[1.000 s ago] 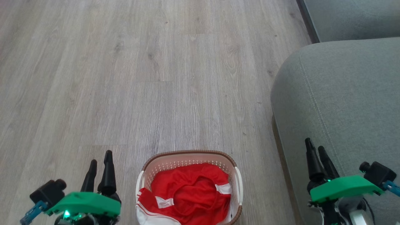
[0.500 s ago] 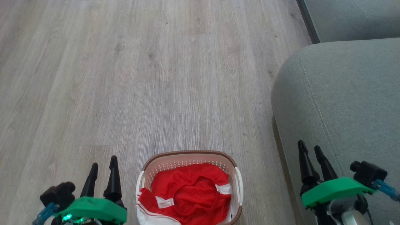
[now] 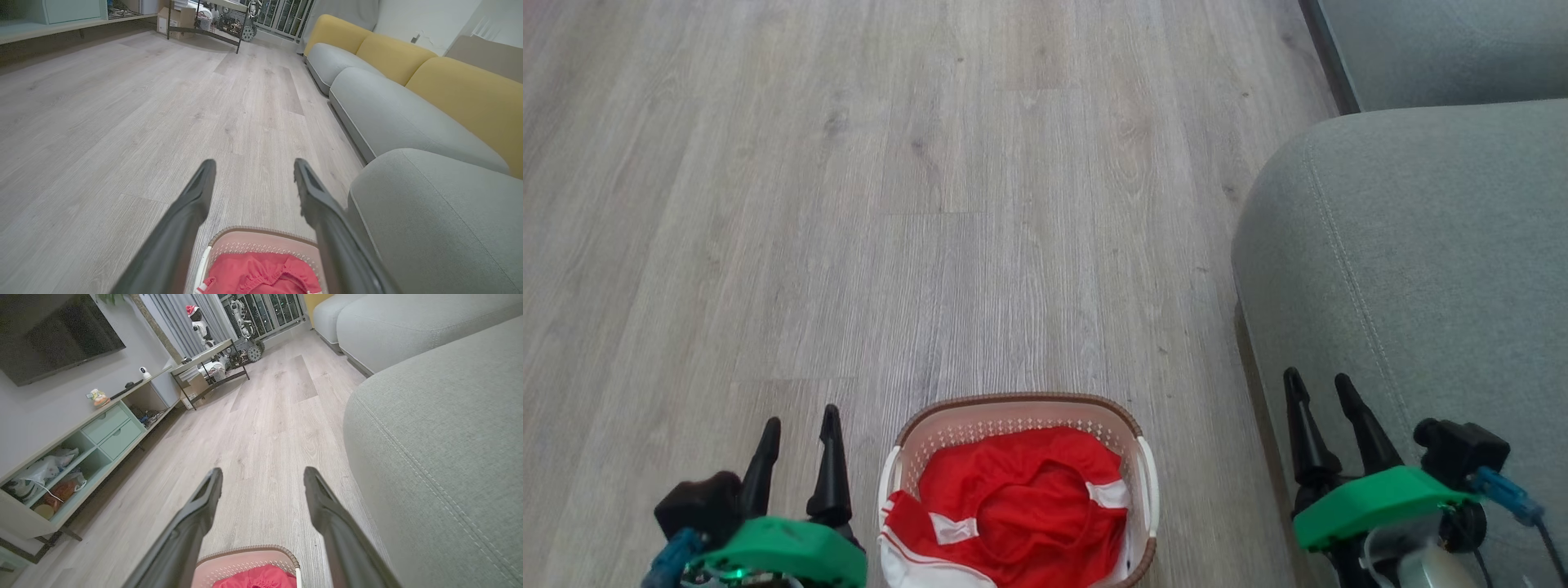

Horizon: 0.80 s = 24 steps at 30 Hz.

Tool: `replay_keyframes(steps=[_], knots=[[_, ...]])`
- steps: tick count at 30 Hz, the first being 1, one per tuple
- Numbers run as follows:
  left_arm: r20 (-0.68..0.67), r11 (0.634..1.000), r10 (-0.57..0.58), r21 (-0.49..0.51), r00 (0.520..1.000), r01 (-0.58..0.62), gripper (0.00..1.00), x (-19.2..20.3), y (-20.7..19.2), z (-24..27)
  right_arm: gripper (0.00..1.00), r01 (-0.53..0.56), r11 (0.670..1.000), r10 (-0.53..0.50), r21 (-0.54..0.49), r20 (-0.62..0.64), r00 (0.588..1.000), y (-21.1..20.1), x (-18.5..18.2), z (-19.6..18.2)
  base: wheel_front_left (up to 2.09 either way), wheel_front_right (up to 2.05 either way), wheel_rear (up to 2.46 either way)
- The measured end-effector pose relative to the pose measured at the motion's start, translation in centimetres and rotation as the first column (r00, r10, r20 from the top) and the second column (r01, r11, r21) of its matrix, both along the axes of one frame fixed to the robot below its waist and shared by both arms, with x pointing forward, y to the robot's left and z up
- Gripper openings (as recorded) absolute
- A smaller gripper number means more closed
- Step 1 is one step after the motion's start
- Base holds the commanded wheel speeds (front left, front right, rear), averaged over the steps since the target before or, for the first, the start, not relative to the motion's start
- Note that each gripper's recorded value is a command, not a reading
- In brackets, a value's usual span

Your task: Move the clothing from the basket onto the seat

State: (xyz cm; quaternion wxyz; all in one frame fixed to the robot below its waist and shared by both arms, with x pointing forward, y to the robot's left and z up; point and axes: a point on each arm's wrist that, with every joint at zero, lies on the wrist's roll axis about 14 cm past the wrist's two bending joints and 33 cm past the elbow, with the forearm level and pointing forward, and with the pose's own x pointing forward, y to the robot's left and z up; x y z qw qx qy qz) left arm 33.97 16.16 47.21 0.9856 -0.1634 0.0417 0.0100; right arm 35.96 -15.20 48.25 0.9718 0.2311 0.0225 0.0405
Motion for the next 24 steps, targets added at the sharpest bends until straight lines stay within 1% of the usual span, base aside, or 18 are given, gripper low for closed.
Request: replay_keyframes(steps=[12,18,24], knots=[[0.015,0.991,-0.030,0.130,0.999,0.028,1.00,-0.6,-0.5,-0.3,1.00,-0.039,0.990,0.046,-0.135,0.049,0.998,1.0,-0.1,0.7,0.00,0.00,0.00],[0.036,0.978,-0.049,0.206,0.998,0.040,1.00,-0.8,-0.8,0.0,1.00,-0.060,0.975,0.079,-0.213,0.081,0.994,1.7,-0.1,1.3,0.00,0.00,0.00],[0.042,0.966,-0.064,0.253,0.997,0.051,1.00,-1.1,-1.0,-0.1,1.00,-0.074,0.961,0.106,-0.267,0.106,0.989,2.4,-0.2,1.7,0.00,0.00,0.00]])
